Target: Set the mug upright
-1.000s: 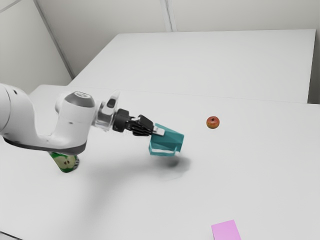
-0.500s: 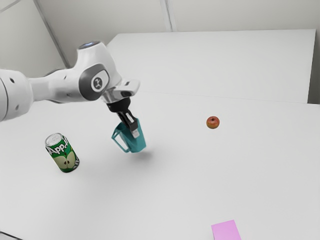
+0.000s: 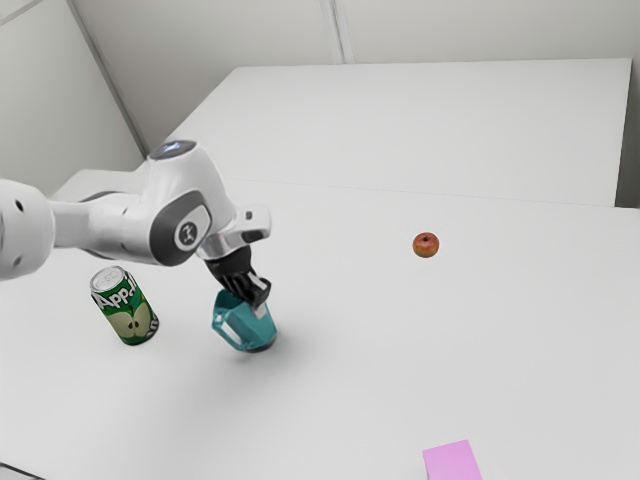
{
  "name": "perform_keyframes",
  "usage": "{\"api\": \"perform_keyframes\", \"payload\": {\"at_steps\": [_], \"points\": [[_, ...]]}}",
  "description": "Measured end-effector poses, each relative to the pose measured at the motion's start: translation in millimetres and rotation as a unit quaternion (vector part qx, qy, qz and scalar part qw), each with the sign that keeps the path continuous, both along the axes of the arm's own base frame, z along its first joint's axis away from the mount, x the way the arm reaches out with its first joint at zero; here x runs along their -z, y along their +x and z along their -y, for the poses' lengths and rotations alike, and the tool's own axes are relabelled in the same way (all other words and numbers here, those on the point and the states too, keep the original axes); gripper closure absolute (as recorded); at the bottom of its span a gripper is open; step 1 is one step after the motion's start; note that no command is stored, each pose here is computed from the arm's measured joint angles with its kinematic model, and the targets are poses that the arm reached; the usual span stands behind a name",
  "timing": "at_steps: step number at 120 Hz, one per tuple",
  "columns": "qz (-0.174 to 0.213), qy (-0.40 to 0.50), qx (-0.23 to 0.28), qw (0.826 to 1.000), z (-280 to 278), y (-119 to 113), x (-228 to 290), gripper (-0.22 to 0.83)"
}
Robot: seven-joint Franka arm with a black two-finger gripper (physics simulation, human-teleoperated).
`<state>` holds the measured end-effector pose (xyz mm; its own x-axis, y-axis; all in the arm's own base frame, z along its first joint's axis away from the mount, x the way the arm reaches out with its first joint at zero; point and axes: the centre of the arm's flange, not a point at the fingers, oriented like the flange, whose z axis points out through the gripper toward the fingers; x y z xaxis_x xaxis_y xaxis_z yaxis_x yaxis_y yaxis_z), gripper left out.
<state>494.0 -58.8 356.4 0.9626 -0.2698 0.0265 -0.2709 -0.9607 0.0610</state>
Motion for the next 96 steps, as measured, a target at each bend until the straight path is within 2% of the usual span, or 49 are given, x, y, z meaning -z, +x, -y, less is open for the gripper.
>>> {"api": "perform_keyframes", "payload": {"at_steps": [5,24,35,49,65,80,96], "points": [[0.001,0.0,-0.009,1.0,1,0,1,0.78],[0.006,-0.005,-0.034,0.999,6,1,1,0.42],[0.008,-0.007,-0.047,0.999,6,1,0,0.28],[0.009,-0.008,-0.062,0.998,5,2,-1,0.16],[0.018,-0.009,-0.074,0.997,4,4,-11,0.08],[0.053,-0.017,-0.08,0.995,7,30,-76,0.05],[0.085,-0.028,-0.067,0.994,26,53,-195,0.02]]}}
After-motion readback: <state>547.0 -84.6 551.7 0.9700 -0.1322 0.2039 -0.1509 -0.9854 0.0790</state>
